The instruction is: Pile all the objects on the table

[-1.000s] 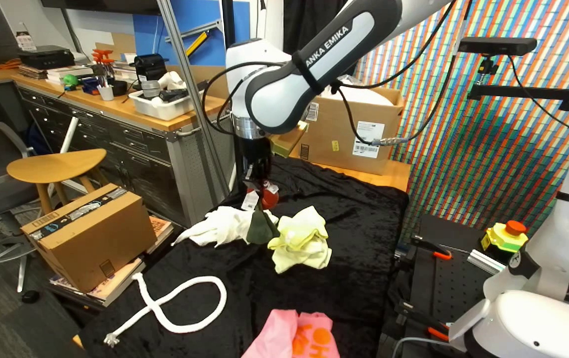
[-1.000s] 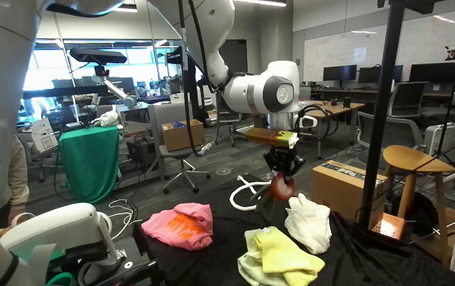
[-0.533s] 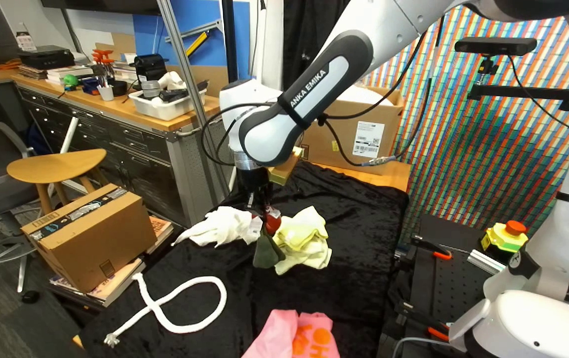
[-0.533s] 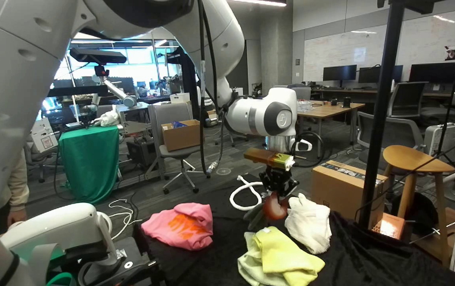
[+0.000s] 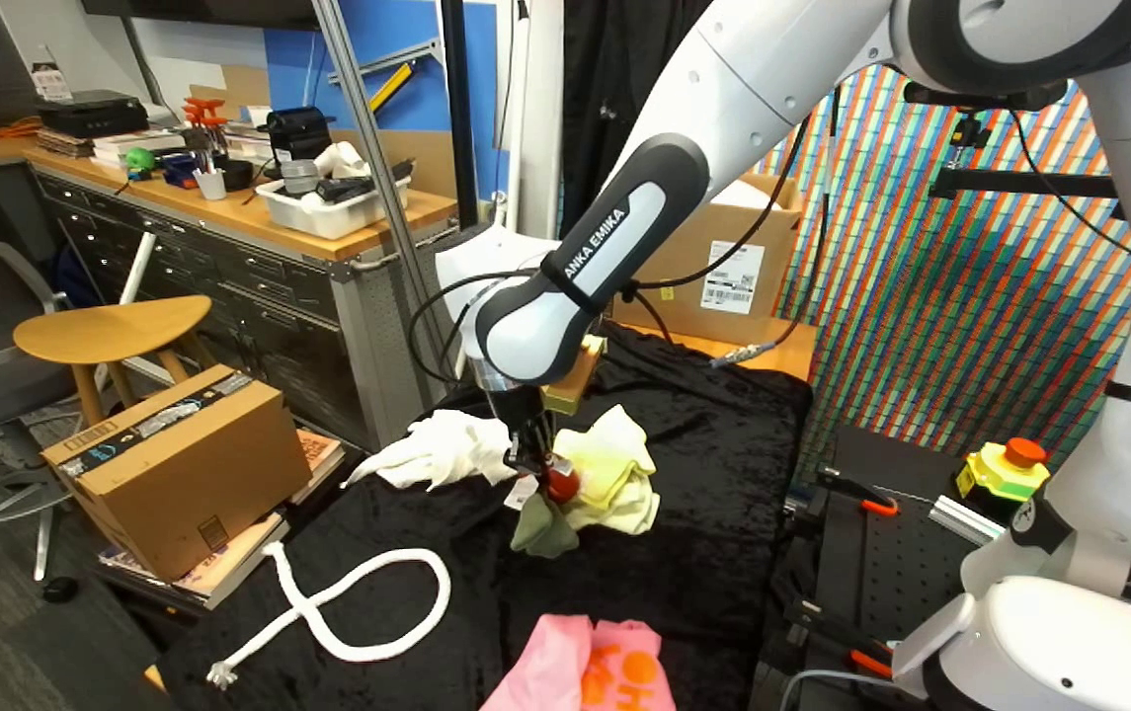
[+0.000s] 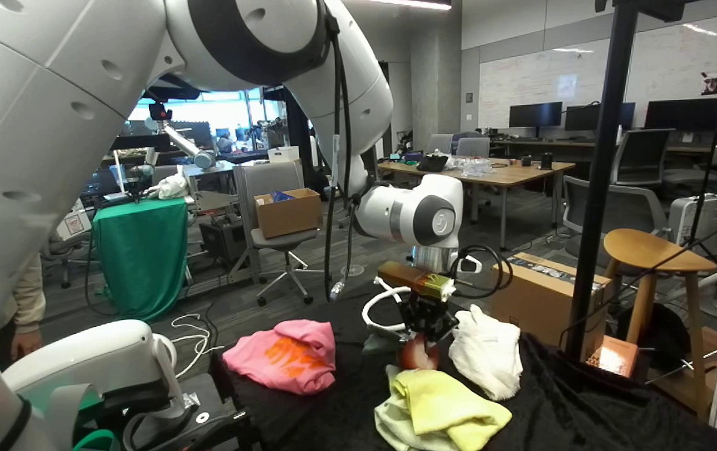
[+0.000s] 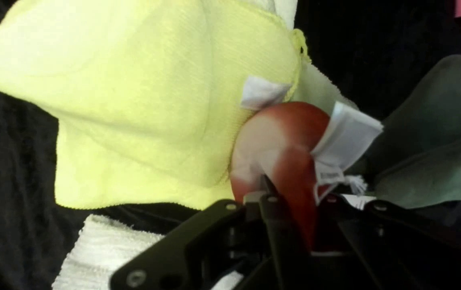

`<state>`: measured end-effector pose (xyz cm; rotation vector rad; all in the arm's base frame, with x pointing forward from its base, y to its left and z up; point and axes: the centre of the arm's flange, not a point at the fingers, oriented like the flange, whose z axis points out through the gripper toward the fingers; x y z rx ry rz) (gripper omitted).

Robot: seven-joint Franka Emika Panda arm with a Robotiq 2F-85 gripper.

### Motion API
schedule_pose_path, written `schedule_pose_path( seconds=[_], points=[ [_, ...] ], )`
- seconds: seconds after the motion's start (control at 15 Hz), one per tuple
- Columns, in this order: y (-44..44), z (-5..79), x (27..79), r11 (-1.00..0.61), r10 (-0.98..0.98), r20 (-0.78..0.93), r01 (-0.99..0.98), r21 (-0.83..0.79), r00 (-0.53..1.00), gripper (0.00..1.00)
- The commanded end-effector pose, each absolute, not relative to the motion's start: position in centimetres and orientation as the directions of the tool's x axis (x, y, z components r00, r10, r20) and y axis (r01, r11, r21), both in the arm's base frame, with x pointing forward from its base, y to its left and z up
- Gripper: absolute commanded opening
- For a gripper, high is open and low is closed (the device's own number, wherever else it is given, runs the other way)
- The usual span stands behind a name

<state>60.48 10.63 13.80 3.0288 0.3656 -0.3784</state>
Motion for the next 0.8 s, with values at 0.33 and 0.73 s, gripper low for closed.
schedule_pose_path(
  seconds=[0.33,0.73],
  points=[
    [10.3,12.8,61.4,-0.969,0.227,-0.279,0.244,0.029,0.933,0.53],
    [9.9,16.9,62.0,-0.966,0.238,-0.215,0.254,0.051,0.947,0.98]
  ],
)
